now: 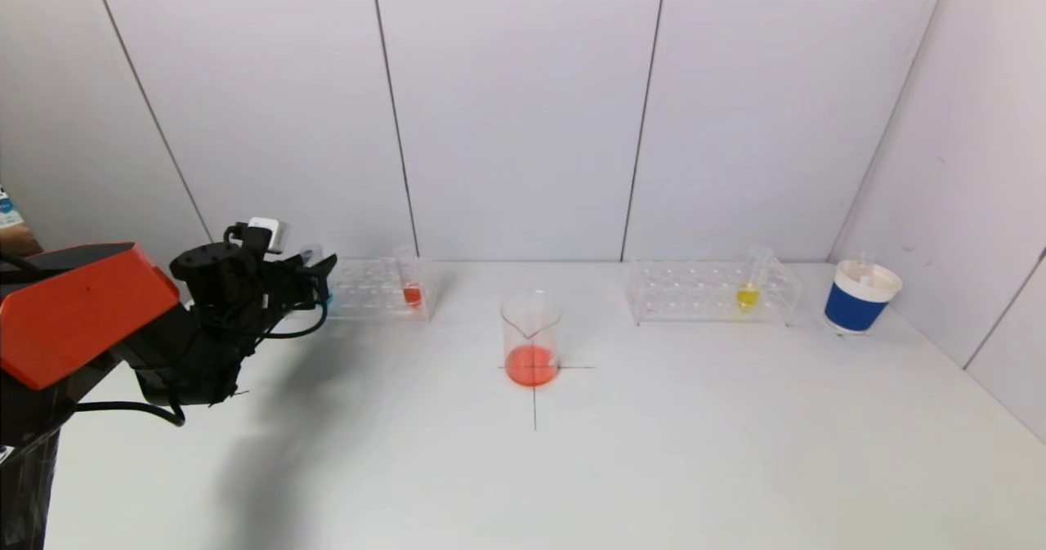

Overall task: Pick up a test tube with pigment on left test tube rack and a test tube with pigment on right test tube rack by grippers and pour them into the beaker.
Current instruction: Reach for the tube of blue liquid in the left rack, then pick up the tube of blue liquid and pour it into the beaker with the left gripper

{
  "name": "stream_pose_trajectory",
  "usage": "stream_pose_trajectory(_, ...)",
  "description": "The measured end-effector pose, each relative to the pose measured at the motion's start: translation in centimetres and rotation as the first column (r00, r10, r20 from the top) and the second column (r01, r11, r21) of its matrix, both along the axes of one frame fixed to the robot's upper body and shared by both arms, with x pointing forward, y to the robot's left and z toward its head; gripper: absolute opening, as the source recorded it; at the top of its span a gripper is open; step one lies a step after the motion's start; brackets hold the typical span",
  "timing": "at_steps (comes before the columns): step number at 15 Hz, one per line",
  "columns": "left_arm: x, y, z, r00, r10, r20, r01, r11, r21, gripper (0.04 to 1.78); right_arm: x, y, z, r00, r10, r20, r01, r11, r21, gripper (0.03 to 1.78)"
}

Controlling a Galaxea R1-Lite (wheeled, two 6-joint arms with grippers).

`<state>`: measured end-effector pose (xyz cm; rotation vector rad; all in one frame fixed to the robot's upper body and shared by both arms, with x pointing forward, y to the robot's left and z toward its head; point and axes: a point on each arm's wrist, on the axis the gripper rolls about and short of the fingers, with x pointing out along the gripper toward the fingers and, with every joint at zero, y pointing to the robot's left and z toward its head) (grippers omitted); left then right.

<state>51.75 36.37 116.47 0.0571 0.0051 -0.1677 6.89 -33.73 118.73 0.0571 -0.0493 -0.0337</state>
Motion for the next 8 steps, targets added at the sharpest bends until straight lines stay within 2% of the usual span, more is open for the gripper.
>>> stream_pose_trajectory(1,0.02,0.0,-0.02,1.0,0.0,0.0,0.0,1.0,0.0,0.5,0.0,0.0,0.0,1.0,0.0,0.0,0.0,1.0,0.0,1.76)
stream_pose_trajectory(2,0.03,0.0,-0.02,1.0,0.0,0.0,0.0,1.0,0.0,0.46,0.0,0.0,0.0,1.0,0.0,0.0,0.0,1.0,0.0,1.76)
stream_pose_trajectory(8,0.08,-0.01,0.0,1.0,-0.001,0.002,0.001,1.0,0.001,0.45,0.0,0.0,0.0,1.0,0.0,0.0,0.0,1.0,0.0,1.76)
